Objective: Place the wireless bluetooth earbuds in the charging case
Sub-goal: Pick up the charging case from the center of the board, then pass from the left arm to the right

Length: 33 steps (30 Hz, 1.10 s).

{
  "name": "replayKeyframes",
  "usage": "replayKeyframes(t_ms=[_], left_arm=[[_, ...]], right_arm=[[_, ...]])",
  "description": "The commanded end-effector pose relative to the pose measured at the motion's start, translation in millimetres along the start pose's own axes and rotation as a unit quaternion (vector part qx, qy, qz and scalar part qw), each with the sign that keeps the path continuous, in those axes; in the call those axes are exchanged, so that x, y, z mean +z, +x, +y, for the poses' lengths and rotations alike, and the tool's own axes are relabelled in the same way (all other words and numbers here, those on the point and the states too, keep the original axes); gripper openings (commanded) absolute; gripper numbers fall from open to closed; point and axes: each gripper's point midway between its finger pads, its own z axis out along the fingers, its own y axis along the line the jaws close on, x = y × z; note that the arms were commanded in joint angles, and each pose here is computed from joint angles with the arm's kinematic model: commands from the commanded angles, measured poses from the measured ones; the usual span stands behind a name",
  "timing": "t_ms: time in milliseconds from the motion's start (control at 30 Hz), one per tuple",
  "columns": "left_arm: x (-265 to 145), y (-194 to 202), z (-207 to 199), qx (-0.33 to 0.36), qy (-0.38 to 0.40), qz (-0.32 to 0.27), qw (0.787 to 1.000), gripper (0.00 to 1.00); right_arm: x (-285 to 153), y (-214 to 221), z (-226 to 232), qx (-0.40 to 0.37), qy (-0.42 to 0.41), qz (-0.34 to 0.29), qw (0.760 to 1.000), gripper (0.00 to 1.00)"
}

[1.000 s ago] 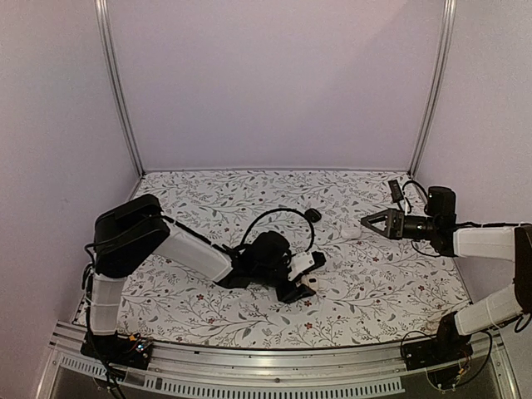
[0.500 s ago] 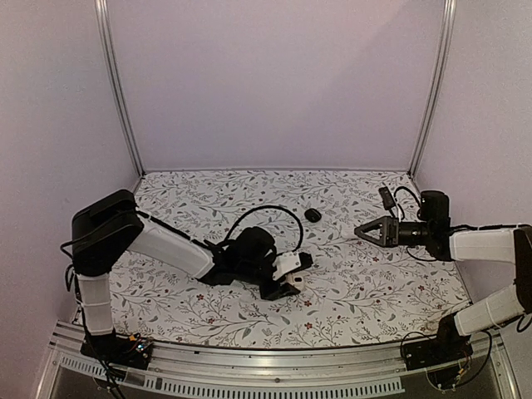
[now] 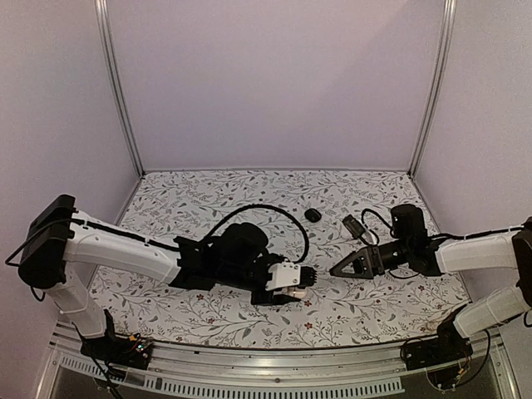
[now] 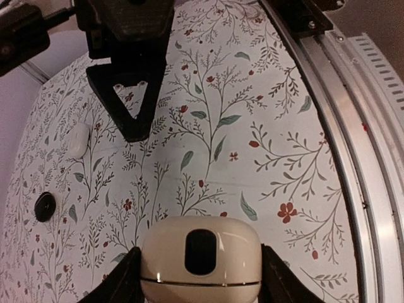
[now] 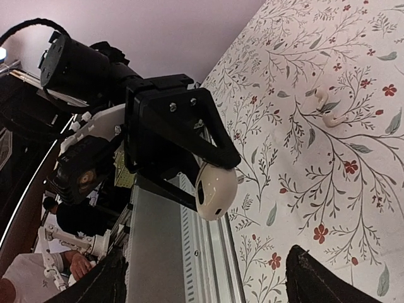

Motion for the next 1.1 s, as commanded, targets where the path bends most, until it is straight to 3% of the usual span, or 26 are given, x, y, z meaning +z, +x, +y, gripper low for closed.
replayKeyframes(t_ms=[0, 167, 467, 600, 1067], left_arm=[[-10.1, -17.7, -7.8, 0.061, -0.002, 0.006, 0.998, 0.52], [-14.2, -22.9, -19.3, 0.096, 0.007, 0.019, 0.995, 0.51], [-15.6, -33.1, -33.4, 0.13, 0.01, 0.012, 0.991, 0.5], [-15.9, -37.9, -36.6, 0.142, 0.009, 0.006, 0.99, 0.49], [-17.1, -46.4, -46.4, 0.172, 0.009, 0.006, 0.985, 0.48]], right_arm=[[13.1, 10.3, 12.7, 0.002, -0.04, 0.036, 0.999, 0.81], [32.7, 20.9, 27.7, -0.003, -0.069, 0.076, 0.995, 0.72], [59.5, 36.5, 36.8, 0.0, -0.103, 0.128, 0.986, 0.66], [72.8, 43.1, 36.8, 0.003, -0.107, 0.147, 0.983, 0.56], [88.7, 59.8, 40.9, 0.012, -0.128, 0.185, 0.974, 0.34]])
